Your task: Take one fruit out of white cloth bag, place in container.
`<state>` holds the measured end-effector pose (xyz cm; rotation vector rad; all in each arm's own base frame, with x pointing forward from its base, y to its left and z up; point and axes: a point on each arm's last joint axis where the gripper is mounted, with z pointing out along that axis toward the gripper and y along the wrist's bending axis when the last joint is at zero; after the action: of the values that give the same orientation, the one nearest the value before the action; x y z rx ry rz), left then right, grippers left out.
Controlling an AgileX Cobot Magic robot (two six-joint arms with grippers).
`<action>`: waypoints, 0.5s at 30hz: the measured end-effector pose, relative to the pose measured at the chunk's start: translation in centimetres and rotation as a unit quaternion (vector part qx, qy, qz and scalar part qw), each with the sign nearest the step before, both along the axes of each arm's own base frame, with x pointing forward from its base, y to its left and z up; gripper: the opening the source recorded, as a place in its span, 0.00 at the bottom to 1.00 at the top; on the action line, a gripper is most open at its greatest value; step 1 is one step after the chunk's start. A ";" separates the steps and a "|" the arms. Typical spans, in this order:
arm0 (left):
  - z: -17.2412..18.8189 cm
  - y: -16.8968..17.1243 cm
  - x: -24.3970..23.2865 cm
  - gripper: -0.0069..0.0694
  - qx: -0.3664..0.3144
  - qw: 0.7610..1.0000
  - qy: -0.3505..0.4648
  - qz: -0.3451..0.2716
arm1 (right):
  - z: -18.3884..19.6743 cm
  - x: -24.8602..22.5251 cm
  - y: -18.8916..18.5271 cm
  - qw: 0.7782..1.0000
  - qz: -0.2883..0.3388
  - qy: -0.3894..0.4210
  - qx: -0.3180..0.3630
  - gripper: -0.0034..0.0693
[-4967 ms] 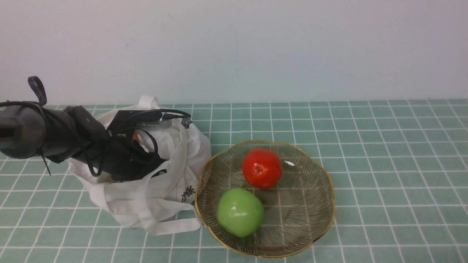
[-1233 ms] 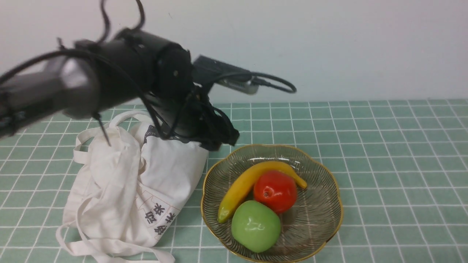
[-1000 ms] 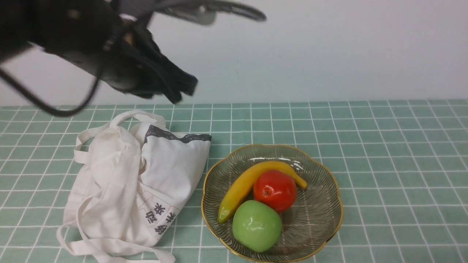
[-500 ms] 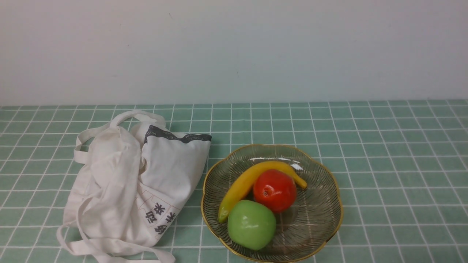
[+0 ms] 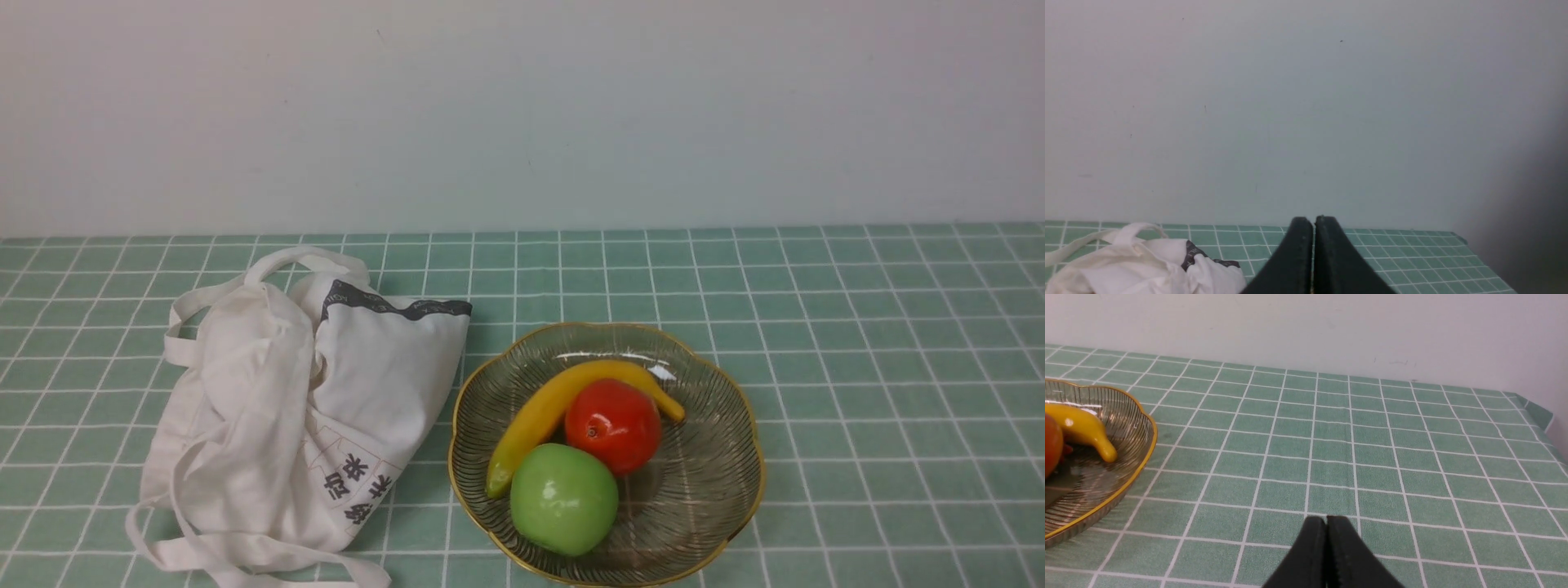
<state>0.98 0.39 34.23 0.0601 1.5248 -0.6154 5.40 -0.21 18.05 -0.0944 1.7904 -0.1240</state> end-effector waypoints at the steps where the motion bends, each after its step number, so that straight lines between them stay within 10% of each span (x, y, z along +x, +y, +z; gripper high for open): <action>1: 0.0 0.0 0.0 0.08 -0.003 1.000 0.001 -0.002 | 0.0 0.0 0.0 1.000 0.000 0.000 0.000 0.03; 15: -1.0 0.4 0.8 0.08 0.073 0.996 -0.021 0.043 | 0.0 0.0 0.0 1.000 0.000 0.000 0.000 0.03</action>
<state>1.75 0.75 33.23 0.1175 1.5226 -0.4311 5.40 -0.21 18.05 -0.0944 1.7904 -0.1240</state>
